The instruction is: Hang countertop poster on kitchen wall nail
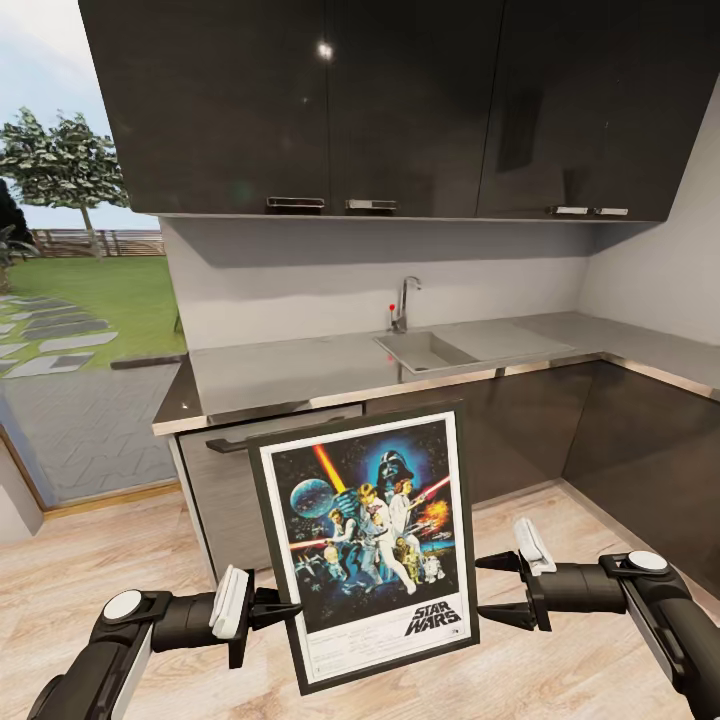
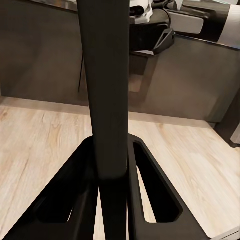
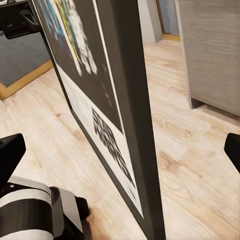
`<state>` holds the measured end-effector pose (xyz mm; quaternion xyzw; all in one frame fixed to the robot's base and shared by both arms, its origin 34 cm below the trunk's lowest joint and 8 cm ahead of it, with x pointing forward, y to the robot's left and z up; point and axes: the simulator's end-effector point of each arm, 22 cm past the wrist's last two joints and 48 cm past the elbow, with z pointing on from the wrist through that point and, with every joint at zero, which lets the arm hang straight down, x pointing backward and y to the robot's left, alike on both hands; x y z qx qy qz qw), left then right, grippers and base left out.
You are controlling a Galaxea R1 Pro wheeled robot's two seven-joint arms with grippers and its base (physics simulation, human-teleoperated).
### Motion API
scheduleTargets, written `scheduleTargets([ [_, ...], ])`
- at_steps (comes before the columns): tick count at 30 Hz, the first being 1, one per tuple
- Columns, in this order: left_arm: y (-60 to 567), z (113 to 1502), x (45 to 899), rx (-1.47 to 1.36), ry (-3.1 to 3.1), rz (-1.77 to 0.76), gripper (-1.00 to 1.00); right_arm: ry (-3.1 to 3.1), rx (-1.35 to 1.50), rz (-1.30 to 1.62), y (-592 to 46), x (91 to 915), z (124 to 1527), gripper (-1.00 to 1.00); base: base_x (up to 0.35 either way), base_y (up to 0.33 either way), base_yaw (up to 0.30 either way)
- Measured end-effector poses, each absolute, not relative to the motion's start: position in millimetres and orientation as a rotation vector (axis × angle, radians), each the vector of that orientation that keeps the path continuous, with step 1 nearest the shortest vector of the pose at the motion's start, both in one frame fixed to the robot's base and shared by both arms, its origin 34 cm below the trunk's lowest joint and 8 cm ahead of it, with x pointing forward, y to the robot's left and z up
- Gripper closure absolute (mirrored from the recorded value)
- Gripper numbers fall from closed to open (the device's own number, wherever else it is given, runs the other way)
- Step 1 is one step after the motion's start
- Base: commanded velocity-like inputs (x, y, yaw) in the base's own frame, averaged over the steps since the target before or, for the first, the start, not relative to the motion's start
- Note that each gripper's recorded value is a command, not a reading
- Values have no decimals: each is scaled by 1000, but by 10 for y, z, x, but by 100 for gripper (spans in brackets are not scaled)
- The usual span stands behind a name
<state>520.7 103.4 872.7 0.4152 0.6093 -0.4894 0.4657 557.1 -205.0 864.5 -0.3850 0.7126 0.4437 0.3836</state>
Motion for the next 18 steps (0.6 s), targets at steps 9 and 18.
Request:
scheduleTargets([
  [9,1034,8731,5208,1021,1494,-1200,100,1810,-981,1143,-1996,5565,8643,-100,0,0,0],
  [18,1035,8735,5209,1022,1493,-1199,100,1808,-983,1147,-1977,5561,8640,-100,0,0,0],
])
